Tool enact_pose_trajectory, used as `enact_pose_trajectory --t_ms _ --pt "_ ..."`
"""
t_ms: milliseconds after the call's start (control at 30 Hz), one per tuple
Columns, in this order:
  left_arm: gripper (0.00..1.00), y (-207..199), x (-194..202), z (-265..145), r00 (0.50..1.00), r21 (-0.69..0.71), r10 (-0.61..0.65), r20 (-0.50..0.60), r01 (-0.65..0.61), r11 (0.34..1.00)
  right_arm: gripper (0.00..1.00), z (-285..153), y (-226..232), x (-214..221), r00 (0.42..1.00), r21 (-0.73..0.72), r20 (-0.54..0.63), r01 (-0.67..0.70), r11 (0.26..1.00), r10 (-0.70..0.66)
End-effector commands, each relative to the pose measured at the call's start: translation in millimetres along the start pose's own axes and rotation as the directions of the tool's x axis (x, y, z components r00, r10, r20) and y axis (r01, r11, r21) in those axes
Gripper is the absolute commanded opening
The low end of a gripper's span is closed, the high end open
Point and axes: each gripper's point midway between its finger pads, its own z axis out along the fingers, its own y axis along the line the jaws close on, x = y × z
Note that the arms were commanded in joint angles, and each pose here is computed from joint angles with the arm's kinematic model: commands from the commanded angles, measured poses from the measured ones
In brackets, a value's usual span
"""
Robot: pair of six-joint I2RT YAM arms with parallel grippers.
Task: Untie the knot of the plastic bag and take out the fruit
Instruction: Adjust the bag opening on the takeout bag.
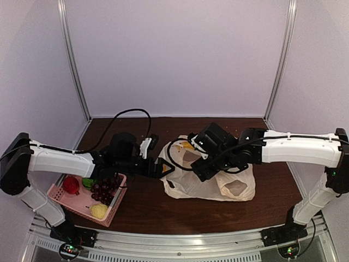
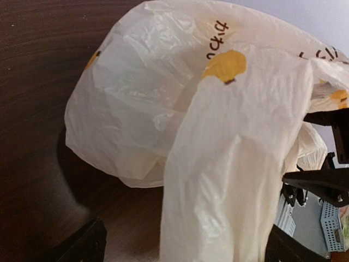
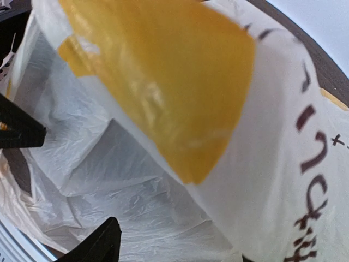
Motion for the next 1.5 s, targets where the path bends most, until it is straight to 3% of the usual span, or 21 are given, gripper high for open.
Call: enact_pose_trajectory --t_ms 0,67,100,233,367,667,1033,1233,1467 --pt "0.98 -40.7 -17.4 18.2 0.997 0.179 0.018 0.073 -0.030 0.983 0.75 -3.0 -35.7 -4.8 1.000 0.163 0.012 -0.008 0.987 0.006" --pt "0.96 -44.9 -15.5 29.0 0.998 0.200 0.014 0.069 -0.028 0.979 0.74 0.3 -41.2 -2.9 1.000 0.167 0.013 -0.024 0.986 0.022" --pt "0.90 -47.5 -16.3 32.3 0.997 0.212 0.014 0.073 -0.029 0.977 0.74 2.6 -43.9 -1.2 0.999 0.165 0.012 -0.031 0.986 0.030" --pt "0.36 -53.4 -19.7 35.5 0.996 0.246 0.011 0.089 -0.033 0.969 0.71 9.1 -63.2 2.7 0.998 0.188 0.016 -0.068 0.980 0.066" --pt "0.01 -43.4 -12.0 33.8 0.998 0.187 0.030 0.056 -0.041 0.982 0.69 22.7 -86.9 6.5 0.996 0.212 0.015 -0.092 0.973 0.091" --pt "0.00 -36.2 20.3 15.2 0.996 0.167 0.076 -0.048 -0.067 0.984 0.66 62.0 -145.2 -5.2 0.976 0.236 0.062 -0.219 0.947 0.210" --pt "0.00 -48.2 15.4 6.2 0.992 0.202 0.116 -0.048 -0.104 0.974 0.74 113.9 -145.4 -21.8 0.954 0.101 0.073 -0.298 0.949 0.292" --pt "0.00 -46.8 7.4 5.9 0.998 0.179 0.063 -0.026 -0.058 0.982 0.79 91.4 -130.6 -24.7 0.942 0.025 0.095 -0.327 0.945 0.323" --pt "0.00 -69.5 -23.5 -1.5 0.997 0.260 -0.008 0.076 -0.012 0.966 0.76 44.3 -97.9 -10.5 0.936 -0.036 0.131 -0.324 0.945 0.326"
